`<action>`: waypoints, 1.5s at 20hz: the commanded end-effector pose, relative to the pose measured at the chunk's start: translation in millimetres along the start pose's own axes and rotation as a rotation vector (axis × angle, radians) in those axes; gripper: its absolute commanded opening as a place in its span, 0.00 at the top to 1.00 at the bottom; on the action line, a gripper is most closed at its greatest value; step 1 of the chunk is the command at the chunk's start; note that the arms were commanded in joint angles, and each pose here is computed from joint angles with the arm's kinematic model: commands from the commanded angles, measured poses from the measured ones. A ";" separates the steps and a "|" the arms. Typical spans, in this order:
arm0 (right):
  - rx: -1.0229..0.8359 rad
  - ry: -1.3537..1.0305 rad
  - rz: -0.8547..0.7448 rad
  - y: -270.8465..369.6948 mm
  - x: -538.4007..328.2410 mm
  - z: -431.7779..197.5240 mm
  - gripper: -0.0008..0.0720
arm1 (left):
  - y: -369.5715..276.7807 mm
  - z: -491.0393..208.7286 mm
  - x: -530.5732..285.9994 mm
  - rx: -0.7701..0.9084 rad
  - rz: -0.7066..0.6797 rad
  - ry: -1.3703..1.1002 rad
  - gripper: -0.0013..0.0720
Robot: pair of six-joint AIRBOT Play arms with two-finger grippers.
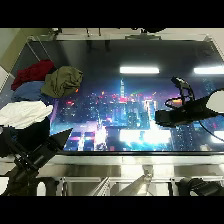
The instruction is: Fold the shirts.
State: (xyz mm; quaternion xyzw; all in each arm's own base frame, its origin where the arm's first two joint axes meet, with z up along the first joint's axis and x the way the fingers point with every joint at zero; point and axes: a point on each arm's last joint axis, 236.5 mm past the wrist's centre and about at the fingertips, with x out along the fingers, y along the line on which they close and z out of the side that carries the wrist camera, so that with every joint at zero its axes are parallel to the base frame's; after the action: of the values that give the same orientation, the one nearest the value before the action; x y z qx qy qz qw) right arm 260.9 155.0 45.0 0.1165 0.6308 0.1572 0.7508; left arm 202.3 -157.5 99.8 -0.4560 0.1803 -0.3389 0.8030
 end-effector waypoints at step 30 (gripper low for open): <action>0.046 -0.134 0.033 4.0 9.5 41.1 0.26 | 46.8 197.4 -4.9 0.647 0.681 -0.012 0.26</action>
State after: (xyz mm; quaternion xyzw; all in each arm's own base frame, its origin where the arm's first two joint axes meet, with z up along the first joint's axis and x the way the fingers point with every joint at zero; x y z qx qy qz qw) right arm 291.9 163.4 44.0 0.1403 0.5930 0.1562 0.7773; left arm 281.3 -74.7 154.1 -0.2138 0.1646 -0.1757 0.9468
